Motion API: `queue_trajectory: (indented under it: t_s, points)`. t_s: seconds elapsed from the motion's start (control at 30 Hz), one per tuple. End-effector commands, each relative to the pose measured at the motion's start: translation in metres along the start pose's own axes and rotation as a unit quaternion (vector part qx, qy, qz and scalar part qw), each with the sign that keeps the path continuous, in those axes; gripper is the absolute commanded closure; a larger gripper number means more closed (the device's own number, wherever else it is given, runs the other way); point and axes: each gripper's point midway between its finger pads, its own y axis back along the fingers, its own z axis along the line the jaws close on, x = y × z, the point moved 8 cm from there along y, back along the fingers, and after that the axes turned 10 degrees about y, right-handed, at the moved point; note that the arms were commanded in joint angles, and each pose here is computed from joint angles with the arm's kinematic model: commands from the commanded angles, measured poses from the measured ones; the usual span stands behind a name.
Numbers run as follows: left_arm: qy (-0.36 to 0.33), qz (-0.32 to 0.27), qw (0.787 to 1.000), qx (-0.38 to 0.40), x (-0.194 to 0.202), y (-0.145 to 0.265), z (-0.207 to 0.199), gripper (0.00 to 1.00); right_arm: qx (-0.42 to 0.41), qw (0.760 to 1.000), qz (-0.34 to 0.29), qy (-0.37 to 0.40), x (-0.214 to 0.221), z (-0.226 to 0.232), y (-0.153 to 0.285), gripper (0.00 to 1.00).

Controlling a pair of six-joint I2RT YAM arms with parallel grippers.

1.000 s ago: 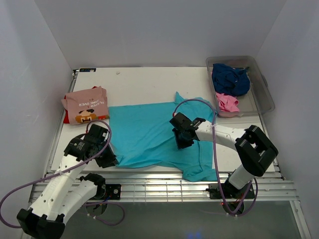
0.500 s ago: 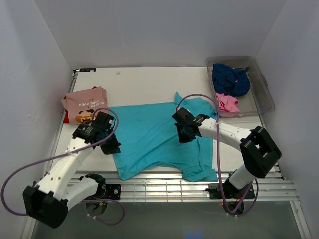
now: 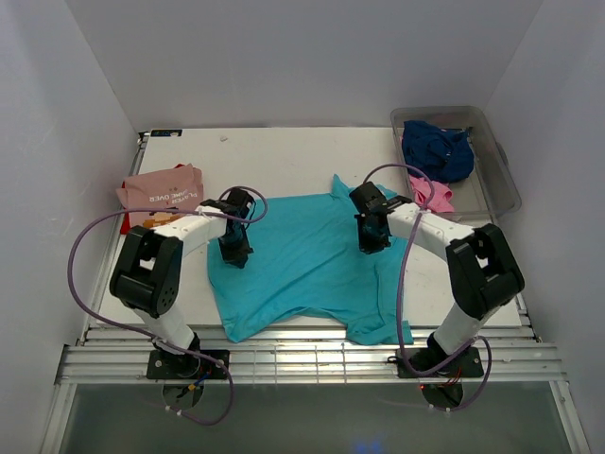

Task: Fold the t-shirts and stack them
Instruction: Flatten out the tshirt

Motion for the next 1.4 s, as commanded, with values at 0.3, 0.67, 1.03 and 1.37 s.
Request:
queue_trajectory:
  t_s: [0.3, 0.67, 1.03, 1.37]
  points:
    - [0.008, 0.005, 1.0, -0.022, -0.043, -0.044, -0.003, 1.0, 0.023, 0.999, 0.02, 0.011, -0.059, -0.003, -0.051, 0.92]
    - [0.033, 0.004, 0.999, -0.028, -0.107, -0.066, -0.003, 1.0, 0.008, 1.0, 0.022, 0.007, -0.114, -0.012, -0.079, 0.92]
    - [0.019, -0.023, 0.999, -0.024, -0.159, -0.061, -0.014, 1.0, -0.003, 0.999, -0.033, 0.007, -0.157, -0.016, -0.042, 0.92]
    - [0.014, -0.053, 0.998, 0.04, -0.155, -0.017, -0.027, 1.0, 0.011, 0.999, -0.045, 0.008, -0.118, -0.03, 0.007, 0.68]
